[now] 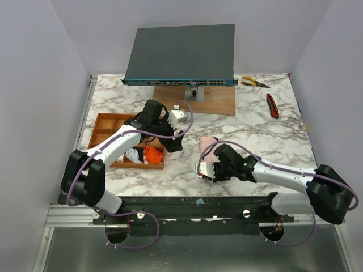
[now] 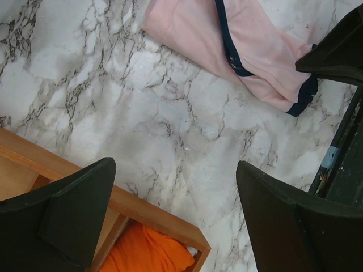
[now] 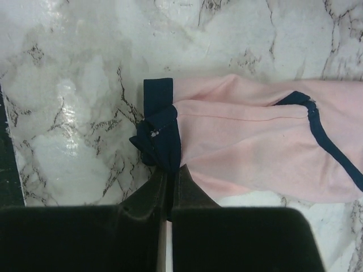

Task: Roll the underwear
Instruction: Roll the underwear to the center of the board.

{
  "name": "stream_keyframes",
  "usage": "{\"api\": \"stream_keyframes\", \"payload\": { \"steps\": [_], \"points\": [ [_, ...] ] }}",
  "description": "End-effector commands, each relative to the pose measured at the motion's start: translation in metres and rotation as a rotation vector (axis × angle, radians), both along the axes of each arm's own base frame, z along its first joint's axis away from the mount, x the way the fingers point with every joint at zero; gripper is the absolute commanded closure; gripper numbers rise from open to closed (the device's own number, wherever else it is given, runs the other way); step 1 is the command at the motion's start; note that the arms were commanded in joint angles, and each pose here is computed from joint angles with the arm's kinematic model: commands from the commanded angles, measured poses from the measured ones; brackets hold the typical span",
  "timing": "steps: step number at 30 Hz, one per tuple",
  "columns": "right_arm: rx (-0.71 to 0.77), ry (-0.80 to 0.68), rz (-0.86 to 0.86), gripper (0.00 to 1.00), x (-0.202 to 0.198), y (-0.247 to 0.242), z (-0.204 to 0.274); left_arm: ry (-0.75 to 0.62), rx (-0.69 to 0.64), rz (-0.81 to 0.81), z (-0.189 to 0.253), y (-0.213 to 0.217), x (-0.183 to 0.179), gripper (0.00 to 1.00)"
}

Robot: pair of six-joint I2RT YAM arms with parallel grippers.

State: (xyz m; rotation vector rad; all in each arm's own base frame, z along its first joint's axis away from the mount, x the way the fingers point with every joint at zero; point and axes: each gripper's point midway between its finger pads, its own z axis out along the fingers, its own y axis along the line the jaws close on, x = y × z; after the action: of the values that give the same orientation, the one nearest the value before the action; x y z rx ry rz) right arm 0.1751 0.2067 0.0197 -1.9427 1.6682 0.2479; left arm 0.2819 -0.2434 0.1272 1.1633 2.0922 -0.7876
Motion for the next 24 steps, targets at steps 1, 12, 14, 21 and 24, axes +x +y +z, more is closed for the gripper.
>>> {"api": "stream_keyframes", "payload": {
  "steps": [1,12,14,21,24],
  "points": [
    [-0.005,0.183,-0.012,0.99,-0.016,0.001,-0.001,-0.035,-0.004,-0.016,0.005,0.007,-0.009,0.11],
    [0.073,0.589,-0.083,0.99,0.004,-0.001,0.008,-0.157,-0.018,-0.005,0.011,0.025,-0.029,0.12],
    [0.067,0.66,-0.083,0.99,0.003,0.0,0.005,-0.181,-0.021,-0.017,0.011,0.027,-0.034,0.12],
    [0.096,0.921,-0.108,0.99,0.01,0.001,0.003,-0.243,0.06,-0.13,0.0,0.013,-0.051,0.16],
    [0.099,0.986,-0.121,0.99,0.008,0.003,0.001,-0.27,0.074,-0.184,0.0,-0.001,-0.057,0.16]
  ]
}}
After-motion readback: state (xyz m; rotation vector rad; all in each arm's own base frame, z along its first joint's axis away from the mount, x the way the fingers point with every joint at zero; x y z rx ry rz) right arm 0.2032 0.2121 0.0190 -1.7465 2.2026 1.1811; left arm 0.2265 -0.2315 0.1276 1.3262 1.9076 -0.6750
